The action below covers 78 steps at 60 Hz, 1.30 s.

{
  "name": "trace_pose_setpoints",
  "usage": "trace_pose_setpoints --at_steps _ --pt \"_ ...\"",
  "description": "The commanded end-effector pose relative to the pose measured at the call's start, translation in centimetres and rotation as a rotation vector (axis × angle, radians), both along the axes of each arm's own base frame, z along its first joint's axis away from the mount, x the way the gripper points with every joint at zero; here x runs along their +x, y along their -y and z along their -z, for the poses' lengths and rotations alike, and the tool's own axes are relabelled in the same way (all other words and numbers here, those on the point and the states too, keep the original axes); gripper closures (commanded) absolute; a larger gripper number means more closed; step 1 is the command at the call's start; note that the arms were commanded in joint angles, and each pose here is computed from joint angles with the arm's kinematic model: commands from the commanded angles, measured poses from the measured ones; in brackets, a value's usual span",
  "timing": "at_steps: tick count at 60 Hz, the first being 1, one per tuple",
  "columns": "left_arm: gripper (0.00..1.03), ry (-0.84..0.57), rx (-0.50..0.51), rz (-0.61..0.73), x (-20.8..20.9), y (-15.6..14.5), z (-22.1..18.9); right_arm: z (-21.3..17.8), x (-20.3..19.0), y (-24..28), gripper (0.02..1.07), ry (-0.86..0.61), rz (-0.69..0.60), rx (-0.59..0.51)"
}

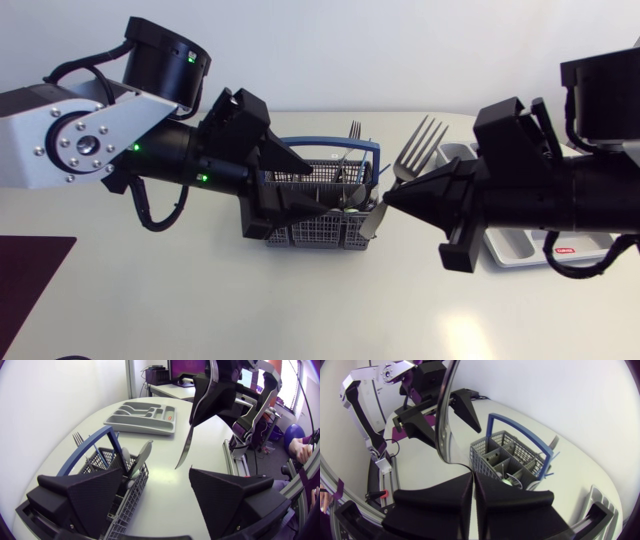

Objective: Sort the cutlery from the basket into the organizer compartments.

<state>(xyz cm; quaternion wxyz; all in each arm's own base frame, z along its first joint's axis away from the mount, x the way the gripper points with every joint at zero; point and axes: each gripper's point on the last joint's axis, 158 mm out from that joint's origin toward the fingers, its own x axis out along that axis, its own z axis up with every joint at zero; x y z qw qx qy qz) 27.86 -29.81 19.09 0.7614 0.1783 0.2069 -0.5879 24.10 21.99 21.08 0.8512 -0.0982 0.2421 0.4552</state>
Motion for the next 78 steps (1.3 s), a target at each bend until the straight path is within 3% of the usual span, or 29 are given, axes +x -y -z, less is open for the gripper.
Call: trace_pose_setpoints --at_steps 1,20,38,55,78 --pt "0.08 -0.004 0.008 -0.037 0.6 0.2 0.3 -1.6 0.8 1.3 1.01 0.045 0.056 -0.014" --pt "0.08 0.056 0.084 -0.15 2.7 0.2 1.9 -1.3 6.9 10.6 1.01 0.01 0.384 -0.082" --pt "0.09 0.124 0.137 -0.21 4.1 0.0 2.9 3.1 12.6 18.7 1.01 -0.08 0.667 -0.209" --pt "0.09 0.176 0.193 -0.21 4.5 0.3 5.0 7.4 17.5 29.1 1.01 -0.162 0.962 -0.4" --pt "0.08 0.189 0.212 -0.188 3.9 1.1 5.4 10.6 22.5 35.6 1.01 -0.228 1.172 -0.525"
